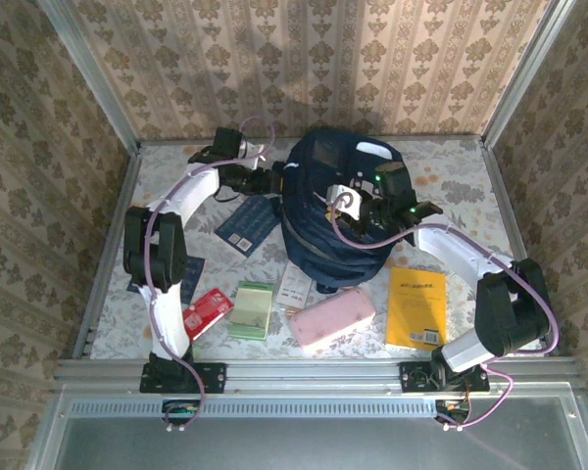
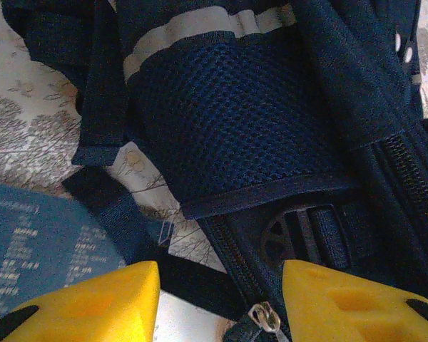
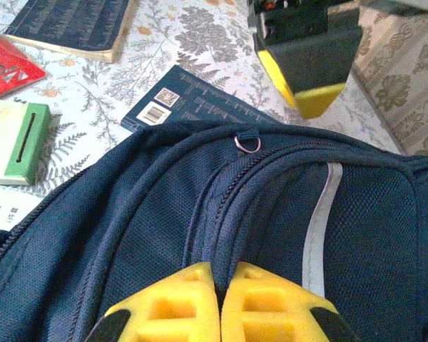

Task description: Pack the student bag

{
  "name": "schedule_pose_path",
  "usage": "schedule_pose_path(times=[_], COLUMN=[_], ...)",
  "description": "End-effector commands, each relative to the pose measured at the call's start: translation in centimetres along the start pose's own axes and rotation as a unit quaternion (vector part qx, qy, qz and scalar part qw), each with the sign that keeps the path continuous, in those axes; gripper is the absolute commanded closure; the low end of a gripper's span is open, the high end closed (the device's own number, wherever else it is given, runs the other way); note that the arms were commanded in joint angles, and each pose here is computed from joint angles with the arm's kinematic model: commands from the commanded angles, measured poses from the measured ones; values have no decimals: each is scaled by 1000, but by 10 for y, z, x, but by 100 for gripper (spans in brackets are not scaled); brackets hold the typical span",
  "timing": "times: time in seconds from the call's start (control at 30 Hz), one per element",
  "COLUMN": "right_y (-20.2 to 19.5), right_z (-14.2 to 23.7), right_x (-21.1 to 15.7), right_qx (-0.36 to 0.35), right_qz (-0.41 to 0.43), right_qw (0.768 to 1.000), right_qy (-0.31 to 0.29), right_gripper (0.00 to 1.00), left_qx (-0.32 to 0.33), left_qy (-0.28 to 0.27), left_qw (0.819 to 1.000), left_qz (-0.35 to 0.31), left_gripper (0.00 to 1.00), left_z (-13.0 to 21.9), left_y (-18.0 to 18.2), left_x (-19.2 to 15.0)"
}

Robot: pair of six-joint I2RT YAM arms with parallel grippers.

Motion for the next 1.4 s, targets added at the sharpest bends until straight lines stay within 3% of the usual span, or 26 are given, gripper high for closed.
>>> schedule_pose_path(times=[0.0,0.1,0.13,0.17,0.2,0.33,0.53,0.6,0.7,0.83,0.9,0.97,1.07,1.13,1.37], right_y=[-8,-14,-17,-20,-23,-26,-12,-13,-24,-5,6,11,20,37,108], right_z=[2,-1,-1,-2,-1,5,15,24,45,52,55,61,59,50,15], right_x=[15,11,11,11,11,28,63,72,65,60,63,64,55,50,56], right_qx=[-24,-50,-65,-80,-93,-111,-144,-173,-239,-205,-215,-224,-198,-152,-10], right_qz=[41,42,40,37,34,14,-28,-83,-235,-301,-296,-334,-419,-448,-401], right_qw=[999,998,997,996,995,993,985,974,938,931,930,915,886,878,901], right_qy=[-26,-20,-19,-19,-18,-43,-95,-117,-85,-26,-24,-28,27,69,165], right_gripper=[100,100,92,74,65,54,58,59,61,87,90,91,88,81,65], left_qx=[21,26,27,26,30,62,83,85,86,91,116,159,189,196,190], left_qy=[-69,-100,-104,-108,-113,-135,-112,-91,-56,-13,-8,2,31,47,108], left_qw=[997,994,994,993,993,989,990,992,993,994,993,987,980,978,966], left_qz=[6,20,31,36,37,17,-15,-29,-56,-61,-35,10,45,57,138], left_gripper=[49,50,49,49,48,43,33,32,32,32,31,31,31,31,31], left_z=[43,67,73,80,86,111,121,118,108,105,109,116,119,117,97], left_y=[-15,-25,-28,-31,-34,-51,-67,-71,-81,-81,-68,-49,-33,-26,-8], left_x=[15,11,8,5,0,-17,-44,-58,-84,-118,-132,-147,-171,-185,-230])
Point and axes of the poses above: each hand's point on the last joint's axis, 136 mm out from that joint toward the fingers, its own z axis back along the fingers, its own y axis along the line the jaws close on, x = y × z, the point moved 4 cm from there along z, back along the fingers, and after that the axes turned 5 degrees about z, right-handed, at the moved point
